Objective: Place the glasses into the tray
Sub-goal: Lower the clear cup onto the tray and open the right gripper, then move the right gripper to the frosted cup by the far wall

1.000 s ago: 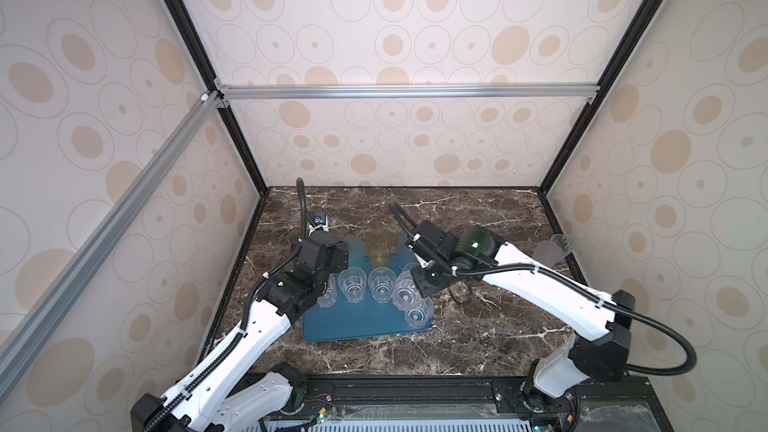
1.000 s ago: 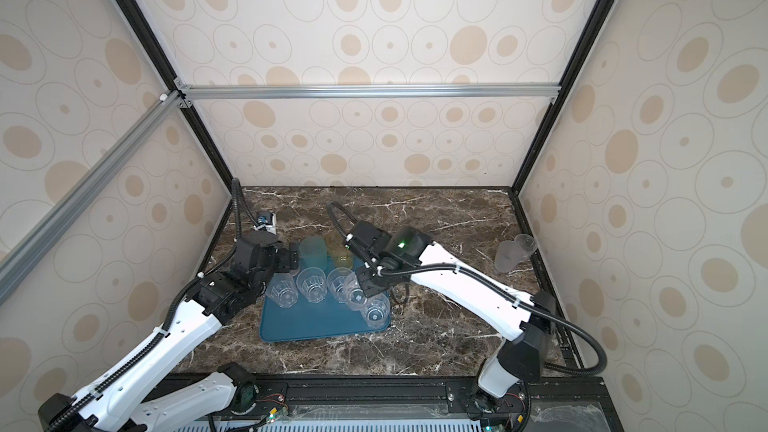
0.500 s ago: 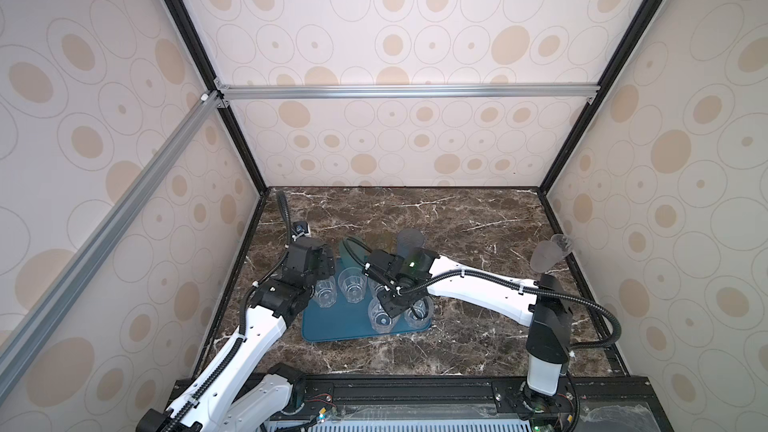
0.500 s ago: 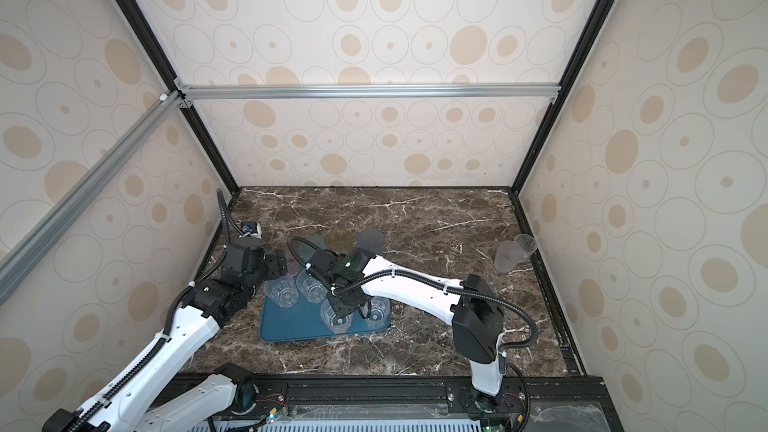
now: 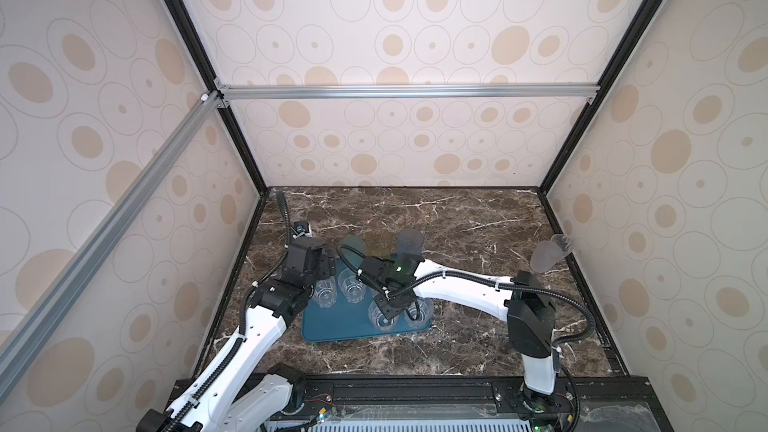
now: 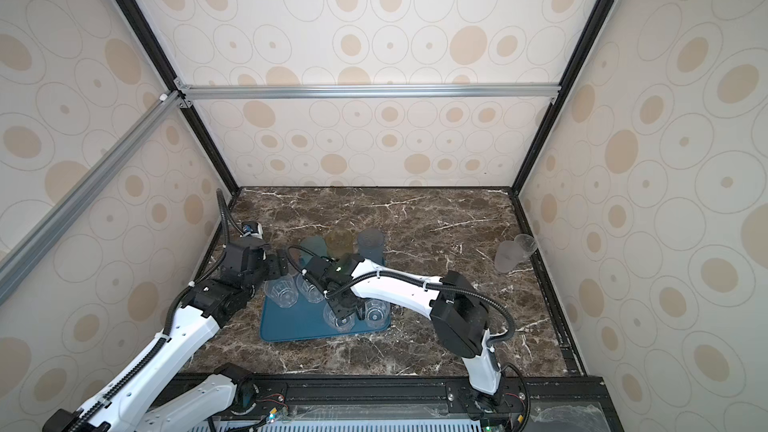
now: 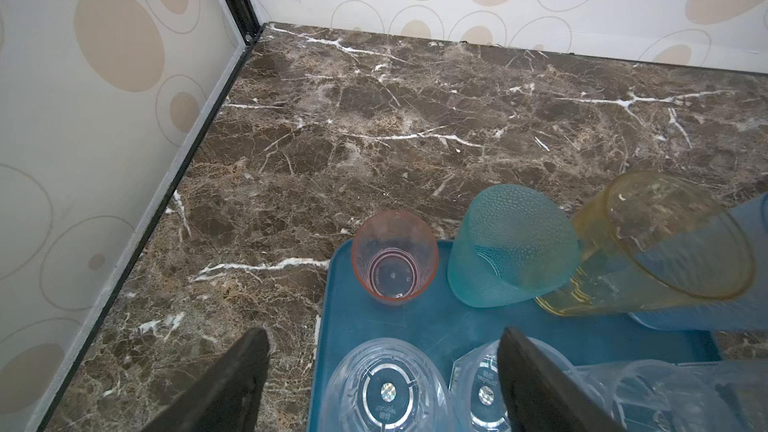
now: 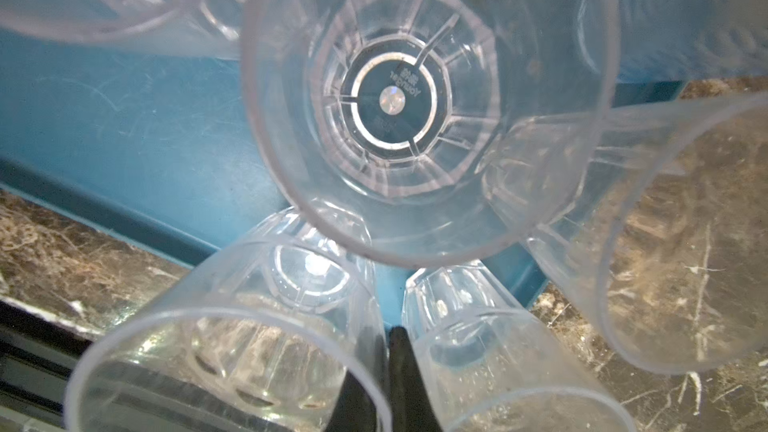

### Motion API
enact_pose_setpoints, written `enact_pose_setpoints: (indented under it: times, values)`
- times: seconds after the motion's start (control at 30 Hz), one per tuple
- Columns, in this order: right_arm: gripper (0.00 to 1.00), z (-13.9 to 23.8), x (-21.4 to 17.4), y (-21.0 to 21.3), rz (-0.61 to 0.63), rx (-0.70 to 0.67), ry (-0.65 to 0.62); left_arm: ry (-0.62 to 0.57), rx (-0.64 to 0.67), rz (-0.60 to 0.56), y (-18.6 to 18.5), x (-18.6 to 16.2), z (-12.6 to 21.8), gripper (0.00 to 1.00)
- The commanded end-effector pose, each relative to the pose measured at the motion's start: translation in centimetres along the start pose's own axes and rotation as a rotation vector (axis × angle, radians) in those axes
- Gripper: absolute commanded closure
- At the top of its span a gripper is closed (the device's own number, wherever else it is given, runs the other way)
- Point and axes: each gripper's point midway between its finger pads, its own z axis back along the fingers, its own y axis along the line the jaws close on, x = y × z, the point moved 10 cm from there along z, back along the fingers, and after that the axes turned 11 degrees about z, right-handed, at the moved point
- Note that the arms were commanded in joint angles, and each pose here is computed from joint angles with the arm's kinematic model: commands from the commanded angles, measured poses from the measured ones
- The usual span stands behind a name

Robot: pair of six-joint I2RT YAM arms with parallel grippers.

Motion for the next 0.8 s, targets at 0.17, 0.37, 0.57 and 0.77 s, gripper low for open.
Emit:
enact_pose_setpoints:
  times: [0.17, 0.37, 0.57, 0.77]
  values:
    - [0.92, -1.2, -0.5, -0.1, 0.016, -0.023, 0.041, -0.008, -0.015, 0.021, -0.2, 0.4, -0.1, 0.15]
    - [0.67, 1.2, -0.1, -0.4, 0.025, -0.018, 0.013, -0.015, -0.021, 0.02, -0.4, 1.0, 0.1, 0.15]
    - [0.6, 5.8, 0.3, -2.7, -0.014, 0.012, -0.066, -0.037, -0.035, 0.016, -1.0, 2.2, 0.4, 0.16]
    - [0.61, 9.8, -0.1, -9.2, -0.179, 0.004, -0.181, -0.054, -0.17, 0.005, -3.8, 3.0, 0.8, 0.22]
